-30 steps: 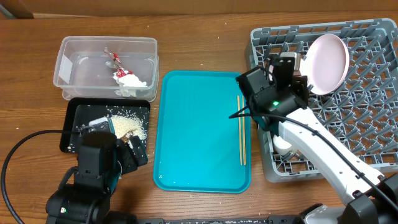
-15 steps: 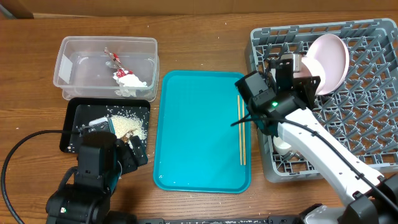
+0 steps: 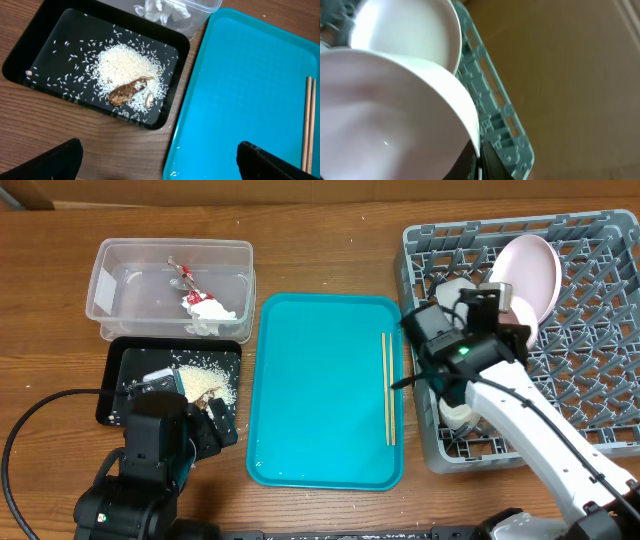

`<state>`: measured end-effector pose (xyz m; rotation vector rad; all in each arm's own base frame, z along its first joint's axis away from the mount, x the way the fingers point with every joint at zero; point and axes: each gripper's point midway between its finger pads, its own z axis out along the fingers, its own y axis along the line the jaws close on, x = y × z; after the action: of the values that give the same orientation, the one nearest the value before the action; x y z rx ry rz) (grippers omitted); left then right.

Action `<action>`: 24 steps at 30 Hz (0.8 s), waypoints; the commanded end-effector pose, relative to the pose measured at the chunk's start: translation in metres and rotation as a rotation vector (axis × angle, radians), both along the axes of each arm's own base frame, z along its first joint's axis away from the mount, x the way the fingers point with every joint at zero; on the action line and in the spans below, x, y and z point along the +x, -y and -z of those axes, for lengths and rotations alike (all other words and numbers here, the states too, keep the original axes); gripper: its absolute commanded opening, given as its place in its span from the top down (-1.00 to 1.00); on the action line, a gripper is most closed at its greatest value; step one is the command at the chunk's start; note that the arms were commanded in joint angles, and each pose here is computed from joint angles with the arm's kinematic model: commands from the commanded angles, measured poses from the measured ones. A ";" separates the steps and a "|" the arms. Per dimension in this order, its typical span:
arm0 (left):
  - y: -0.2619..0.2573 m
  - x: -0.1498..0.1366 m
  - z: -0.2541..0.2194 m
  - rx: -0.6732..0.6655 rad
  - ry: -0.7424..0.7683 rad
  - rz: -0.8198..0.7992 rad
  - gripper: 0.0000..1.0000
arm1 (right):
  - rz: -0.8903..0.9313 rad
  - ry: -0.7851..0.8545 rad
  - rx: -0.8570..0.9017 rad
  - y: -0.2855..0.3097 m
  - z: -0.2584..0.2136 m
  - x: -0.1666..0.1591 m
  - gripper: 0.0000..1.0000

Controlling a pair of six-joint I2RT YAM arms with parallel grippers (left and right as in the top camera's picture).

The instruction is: Sort waste into correct bins and load items into the dishwasher

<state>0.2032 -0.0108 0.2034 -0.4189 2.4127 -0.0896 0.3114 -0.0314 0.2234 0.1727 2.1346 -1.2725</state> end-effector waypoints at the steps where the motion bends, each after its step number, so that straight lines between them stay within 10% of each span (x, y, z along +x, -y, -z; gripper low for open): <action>1: -0.002 0.000 -0.002 0.002 0.012 -0.020 -1.00 | 0.066 -0.042 0.063 0.017 0.024 -0.004 0.92; 24: -0.002 0.000 -0.002 0.002 0.012 -0.020 -1.00 | 0.074 -0.090 -0.001 0.028 0.038 0.003 0.92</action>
<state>0.2032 -0.0108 0.2034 -0.4189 2.4127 -0.0896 0.3151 -0.0548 0.1834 0.2147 2.2448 -1.2899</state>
